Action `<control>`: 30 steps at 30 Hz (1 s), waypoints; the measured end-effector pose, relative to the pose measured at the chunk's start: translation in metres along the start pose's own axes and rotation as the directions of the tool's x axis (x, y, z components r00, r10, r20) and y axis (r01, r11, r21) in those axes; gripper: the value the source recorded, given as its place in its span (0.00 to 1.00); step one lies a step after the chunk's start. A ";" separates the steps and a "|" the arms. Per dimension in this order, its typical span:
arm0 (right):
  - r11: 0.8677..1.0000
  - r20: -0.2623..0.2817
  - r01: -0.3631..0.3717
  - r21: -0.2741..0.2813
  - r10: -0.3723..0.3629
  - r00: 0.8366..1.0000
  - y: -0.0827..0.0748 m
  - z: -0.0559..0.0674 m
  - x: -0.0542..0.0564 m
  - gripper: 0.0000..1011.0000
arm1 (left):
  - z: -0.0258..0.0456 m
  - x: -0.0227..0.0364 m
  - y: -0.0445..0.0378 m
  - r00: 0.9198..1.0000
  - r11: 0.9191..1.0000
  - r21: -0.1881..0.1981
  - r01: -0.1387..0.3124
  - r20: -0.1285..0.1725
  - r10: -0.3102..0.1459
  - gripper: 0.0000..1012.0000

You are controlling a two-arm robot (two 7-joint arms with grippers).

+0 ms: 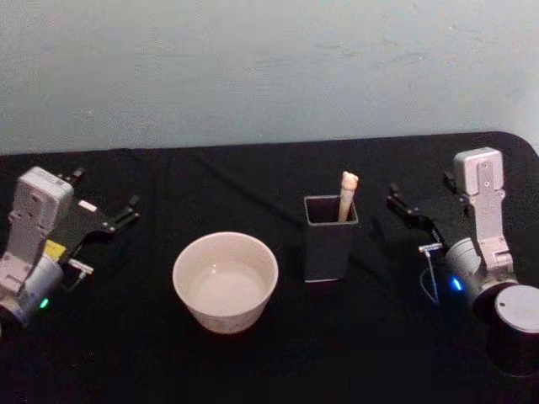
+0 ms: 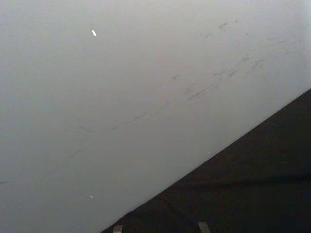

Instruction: Pick up the stirring spoon with one hand, stir inside the cup, then place it back in its original position.

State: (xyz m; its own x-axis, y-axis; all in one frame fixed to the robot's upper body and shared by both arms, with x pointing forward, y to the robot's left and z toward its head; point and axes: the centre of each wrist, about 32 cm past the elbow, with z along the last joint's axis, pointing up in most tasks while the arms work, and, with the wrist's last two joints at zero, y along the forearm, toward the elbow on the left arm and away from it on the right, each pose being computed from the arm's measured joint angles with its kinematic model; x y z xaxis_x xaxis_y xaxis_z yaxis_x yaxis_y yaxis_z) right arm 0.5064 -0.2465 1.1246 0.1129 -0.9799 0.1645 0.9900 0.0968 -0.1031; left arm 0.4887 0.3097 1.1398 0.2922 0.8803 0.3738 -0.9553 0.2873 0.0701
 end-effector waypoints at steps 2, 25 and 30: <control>1.000 0.000 0.000 0.000 0.000 1.000 0.000 0.000 0.000 0.99 | 0.0000 0.0000 0.0000 1.000 1.000 0.000 0.000 0.000 0.000 0.99; 1.000 -0.002 0.000 0.002 0.000 1.000 0.000 0.000 0.000 0.99 | 0.0000 0.0000 0.0000 1.000 1.000 0.000 0.000 0.000 0.000 0.99; 1.000 -0.002 0.000 0.002 0.000 1.000 0.000 0.000 0.000 0.99 | 0.0000 0.0000 0.0000 1.000 1.000 0.000 0.000 0.000 0.000 0.99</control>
State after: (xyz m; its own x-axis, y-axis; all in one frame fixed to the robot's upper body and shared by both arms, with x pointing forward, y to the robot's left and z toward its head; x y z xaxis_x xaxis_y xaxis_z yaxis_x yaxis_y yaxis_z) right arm 0.5064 -0.2466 1.1248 0.1130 -0.9802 0.1626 0.9901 0.0973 -0.1012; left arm 0.4886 0.3097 1.1398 0.2923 0.8803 0.3737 -0.9552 0.2874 0.0703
